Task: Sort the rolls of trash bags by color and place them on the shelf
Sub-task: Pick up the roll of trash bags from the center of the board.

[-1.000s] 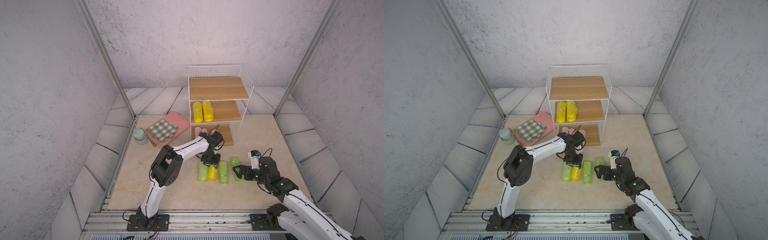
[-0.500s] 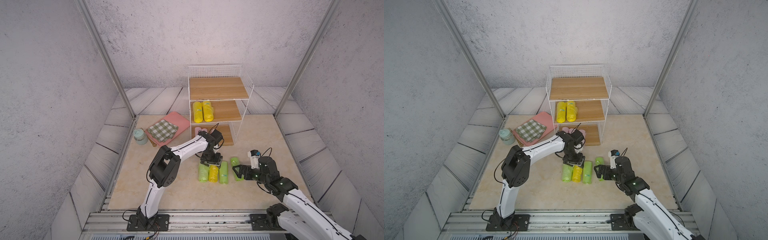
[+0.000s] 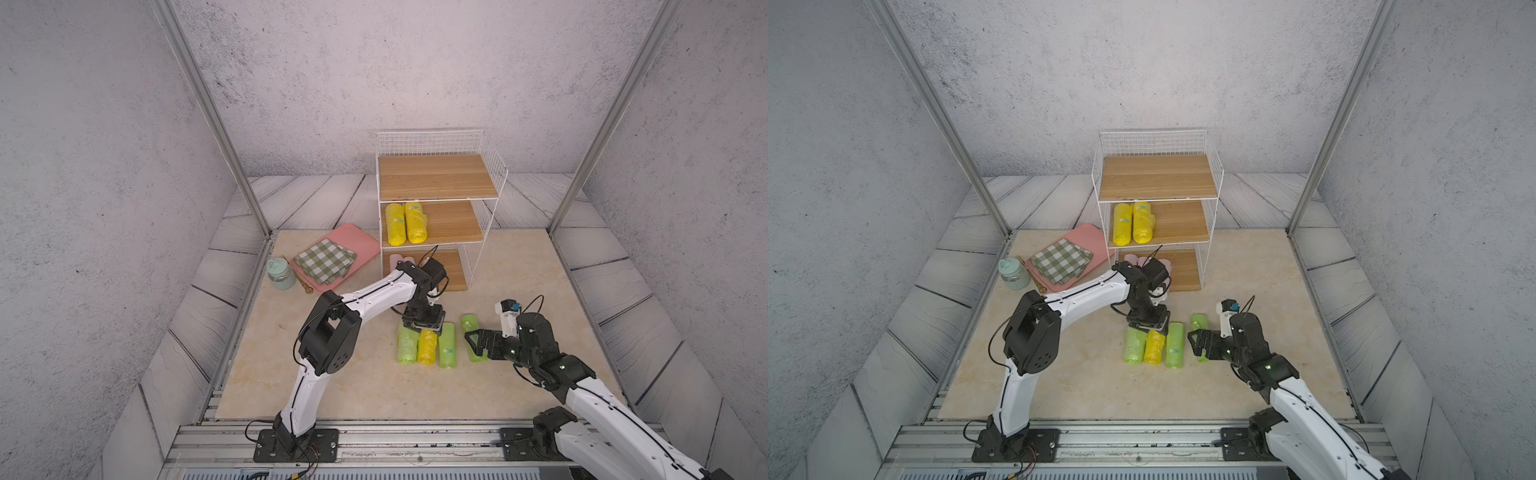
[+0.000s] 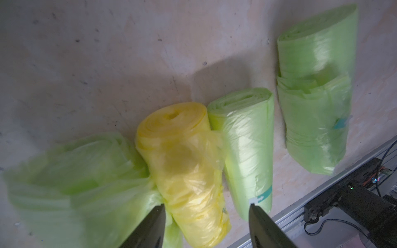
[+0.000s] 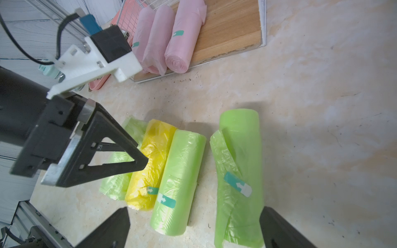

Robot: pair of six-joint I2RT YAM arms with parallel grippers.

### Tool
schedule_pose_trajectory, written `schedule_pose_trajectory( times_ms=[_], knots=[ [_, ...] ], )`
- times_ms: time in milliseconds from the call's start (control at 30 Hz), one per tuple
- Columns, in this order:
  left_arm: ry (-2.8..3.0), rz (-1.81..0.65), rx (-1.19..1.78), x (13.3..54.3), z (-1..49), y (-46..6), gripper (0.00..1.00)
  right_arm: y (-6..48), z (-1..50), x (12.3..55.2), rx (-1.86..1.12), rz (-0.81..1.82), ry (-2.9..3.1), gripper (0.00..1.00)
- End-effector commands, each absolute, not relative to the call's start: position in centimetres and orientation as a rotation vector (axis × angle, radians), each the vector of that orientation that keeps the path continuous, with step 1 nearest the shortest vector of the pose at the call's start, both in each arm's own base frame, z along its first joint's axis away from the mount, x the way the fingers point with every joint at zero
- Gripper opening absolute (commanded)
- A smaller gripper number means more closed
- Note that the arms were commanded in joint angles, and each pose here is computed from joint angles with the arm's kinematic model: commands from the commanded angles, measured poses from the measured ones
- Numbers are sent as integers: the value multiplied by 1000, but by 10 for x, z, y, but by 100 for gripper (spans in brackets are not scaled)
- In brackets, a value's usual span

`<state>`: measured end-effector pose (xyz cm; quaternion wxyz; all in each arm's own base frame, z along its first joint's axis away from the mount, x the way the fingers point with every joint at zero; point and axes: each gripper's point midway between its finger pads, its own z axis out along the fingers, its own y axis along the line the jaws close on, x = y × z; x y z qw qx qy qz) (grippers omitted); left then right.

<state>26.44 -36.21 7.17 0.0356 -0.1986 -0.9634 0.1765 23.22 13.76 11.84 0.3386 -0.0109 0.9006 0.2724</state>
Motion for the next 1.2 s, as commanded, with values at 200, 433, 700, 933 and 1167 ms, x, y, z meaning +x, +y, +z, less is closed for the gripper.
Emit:
schedule_pose_trajectory(
  times_ms=[200, 433, 700, 933, 1167],
  knots=[
    [-2939, 468, -595, 265, 48, -360, 64, 141, 124, 236, -28, 732, 2325, 99],
    [-2927, 436, -586, 266, 38, -361, 61, 145, 123, 241, -42, 741, 2337, 99],
    [-2905, 424, -600, 266, 33, -366, 56, 145, 121, 242, -31, 738, 2335, 99],
    [-2910, 431, -603, 267, 35, -367, 35, 143, 119, 241, -34, 728, 2340, 99],
    [-2920, 467, -618, 270, 47, -372, 0, 143, 119, 242, -37, 724, 2336, 99]
  ],
)
